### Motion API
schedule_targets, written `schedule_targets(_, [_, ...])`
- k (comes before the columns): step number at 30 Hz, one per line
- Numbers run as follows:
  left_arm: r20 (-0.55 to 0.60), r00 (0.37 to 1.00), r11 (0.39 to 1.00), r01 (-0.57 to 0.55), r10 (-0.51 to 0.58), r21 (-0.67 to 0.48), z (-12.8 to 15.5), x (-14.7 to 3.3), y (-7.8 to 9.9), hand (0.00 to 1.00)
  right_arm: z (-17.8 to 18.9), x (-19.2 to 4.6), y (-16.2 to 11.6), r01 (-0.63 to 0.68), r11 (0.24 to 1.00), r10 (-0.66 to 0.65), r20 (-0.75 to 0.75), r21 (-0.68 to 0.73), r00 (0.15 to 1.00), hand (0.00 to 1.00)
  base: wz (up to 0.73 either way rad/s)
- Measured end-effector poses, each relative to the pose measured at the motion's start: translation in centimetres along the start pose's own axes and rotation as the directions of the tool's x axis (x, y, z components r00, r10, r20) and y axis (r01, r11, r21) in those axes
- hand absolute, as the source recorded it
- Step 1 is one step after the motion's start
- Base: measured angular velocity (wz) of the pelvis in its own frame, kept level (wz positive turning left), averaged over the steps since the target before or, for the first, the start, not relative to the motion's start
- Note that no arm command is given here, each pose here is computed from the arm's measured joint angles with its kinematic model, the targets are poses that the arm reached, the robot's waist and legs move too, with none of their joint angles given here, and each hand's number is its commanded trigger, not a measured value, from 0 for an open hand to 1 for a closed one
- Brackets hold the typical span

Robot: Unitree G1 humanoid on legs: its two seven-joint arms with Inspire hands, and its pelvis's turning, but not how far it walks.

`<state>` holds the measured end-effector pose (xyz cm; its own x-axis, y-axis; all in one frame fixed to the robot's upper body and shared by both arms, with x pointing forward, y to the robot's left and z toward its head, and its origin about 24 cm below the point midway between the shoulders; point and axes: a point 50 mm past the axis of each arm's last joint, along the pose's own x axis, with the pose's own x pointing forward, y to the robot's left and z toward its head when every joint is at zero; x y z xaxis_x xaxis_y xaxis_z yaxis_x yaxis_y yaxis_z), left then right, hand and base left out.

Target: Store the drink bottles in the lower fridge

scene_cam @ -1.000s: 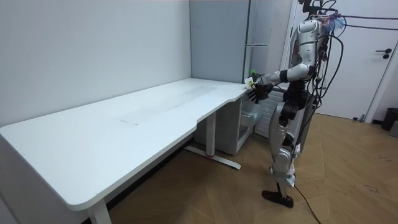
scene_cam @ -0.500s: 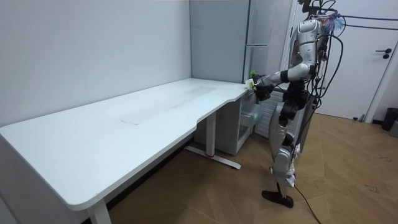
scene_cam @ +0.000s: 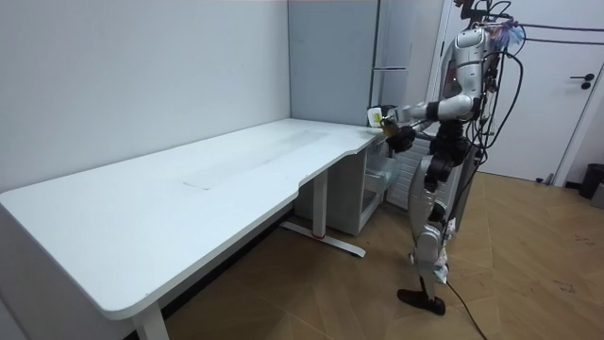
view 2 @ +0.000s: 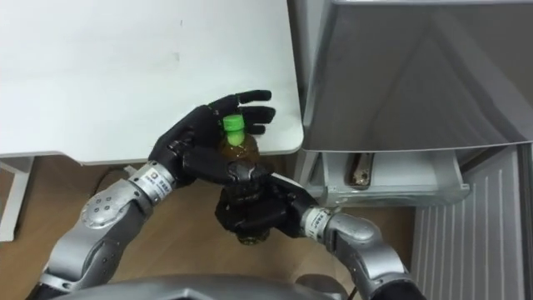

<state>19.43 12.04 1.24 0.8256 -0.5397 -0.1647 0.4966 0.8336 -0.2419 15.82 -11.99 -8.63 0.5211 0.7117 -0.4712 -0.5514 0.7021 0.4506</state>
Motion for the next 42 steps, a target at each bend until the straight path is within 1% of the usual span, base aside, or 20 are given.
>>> schedule_targets(1, [0.017, 1.000, 1.000, 0.003, -0.003, 0.006, 0.4, 0.0, -0.1, 0.00, -0.2, -0.1, -0.2, 0.011, 1.000, -0.011, -0.008, 0.008, 1.000, 1.00, 0.00])
schedule_targets(4, [0.151, 0.989, 0.999, 0.003, -0.009, 0.035, 3.2, -0.1, -0.4, 0.00, -1.4, -0.5, -0.7, 0.062, 0.998, -0.060, -0.053, 0.034, 0.997, 1.00, 0.00])
schedule_targets(6, [0.268, 0.963, 0.999, -0.006, -0.004, 0.037, 5.3, -0.6, -0.4, 0.00, -1.8, -0.8, -0.8, 0.071, 0.997, -0.068, -0.062, 0.042, 0.996, 1.00, 0.00])
schedule_targets(12, [0.396, 0.917, 0.993, -0.080, 0.040, 0.085, 8.4, -1.4, 0.2, 0.00, -2.8, -1.9, -1.4, 0.108, 0.994, -0.104, -0.099, 0.032, 0.990, 1.00, 0.03])
schedule_targets(16, [0.472, 0.877, 0.986, -0.144, 0.090, 0.079, 9.9, -2.2, 0.8, 0.00, -3.7, -2.6, -2.0, 0.155, 0.987, -0.149, -0.120, 0.042, 0.982, 1.00, 0.00])
schedule_targets(19, [0.532, 0.834, 0.973, -0.217, 0.147, 0.072, 11.3, -3.3, 1.8, 0.00, -4.1, -3.4, -2.5, 0.189, 0.981, -0.182, -0.107, 0.052, 0.977, 1.00, 0.00])
schedule_targets(21, [0.586, 0.781, 0.946, -0.315, 0.213, 0.076, 12.4, -4.4, 3.0, 0.00, -4.9, -4.3, -2.7, 0.229, 0.970, -0.221, -0.094, 0.086, 0.971, 1.00, 0.07])
schedule_targets(25, [0.656, 0.690, 0.880, -0.467, 0.306, 0.081, 14.0, -5.7, 4.3, 0.00, -6.1, -5.5, -3.3, 0.293, 0.946, -0.284, -0.084, 0.138, 0.955, 1.00, 0.02])
schedule_targets(27, [0.695, 0.612, 0.819, -0.571, 0.377, 0.059, 14.7, -6.8, 5.1, 0.00, -6.9, -6.3, -3.8, 0.354, 0.915, -0.345, -0.079, 0.195, 0.935, 1.00, 0.00])
schedule_targets(28, [0.702, 0.592, 0.802, -0.595, 0.397, 0.049, 14.9, -7.1, 5.3, 0.00, -7.1, -6.6, -3.9, 0.368, 0.905, -0.360, -0.077, 0.211, 0.930, 1.00, 0.00])
schedule_targets(29, [0.715, 0.550, 0.762, -0.646, 0.432, 0.037, 15.2, -7.8, 5.8, 0.00, -7.7, -7.1, -4.1, 0.407, 0.878, -0.398, -0.089, 0.253, 0.913, 1.00, 0.00])
schedule_targets(30, [0.730, 0.495, 0.712, -0.702, 0.471, 0.017, 15.5, -8.6, 6.4, 0.00, -9.1, -8.0, -4.3, 0.469, 0.833, -0.443, -0.153, 0.295, 0.883, 1.00, 0.00])
schedule_targets(31, [0.741, 0.460, 0.684, -0.729, 0.489, 0.001, 15.7, -9.1, 6.7, 0.00, -9.7, -8.4, -4.4, 0.498, 0.809, -0.463, -0.183, 0.312, 0.867, 1.00, -0.03])
schedule_targets(33, [0.776, 0.295, 0.544, -0.836, 0.558, -0.073, 16.4, -11.4, 7.7, 0.00, -11.9, -10.1, -4.4, 0.603, 0.690, -0.545, -0.261, 0.400, 0.797, 1.00, -0.08])
schedule_targets(34, [0.780, 0.252, 0.506, -0.857, 0.573, -0.095, 16.5, -12.0, 8.0, 0.00, -12.1, -10.5, -4.6, 0.624, 0.661, -0.567, -0.267, 0.416, 0.779, 1.00, 0.00])
schedule_targets(36, [0.792, 0.094, 0.352, -0.922, 0.603, -0.159, 16.7, -14.2, 8.8, 0.00, -13.5, -12.1, -4.7, 0.695, 0.560, -0.622, -0.325, 0.451, 0.713, 1.00, 0.08])
schedule_targets(37, [0.792, 0.057, 0.320, -0.930, 0.608, -0.178, 16.7, -14.7, 8.9, 0.00, -13.8, -12.4, -4.8, 0.710, 0.536, -0.633, -0.339, 0.457, 0.696, 1.00, 0.08])
schedule_targets(39, [0.771, -0.082, 0.196, -0.945, 0.632, -0.261, 16.6, -16.8, 9.9, 0.00, -14.9, -13.9, -4.7, 0.764, 0.447, -0.665, -0.399, 0.464, 0.631, 1.00, 0.02])
schedule_targets(40, [0.759, -0.120, 0.160, -0.945, 0.639, -0.284, 16.4, -17.4, 10.2, 0.00, -15.2, -14.3, -4.6, 0.777, 0.430, -0.668, -0.416, 0.459, 0.616, 1.00, 0.00])
schedule_targets(42, [0.676, -0.242, 0.037, -0.928, 0.697, -0.370, 15.0, -19.4, 11.7, 0.00, -16.4, -15.6, -4.1, 0.818, 0.377, -0.665, -0.487, 0.435, 0.566, 1.00, 0.00])
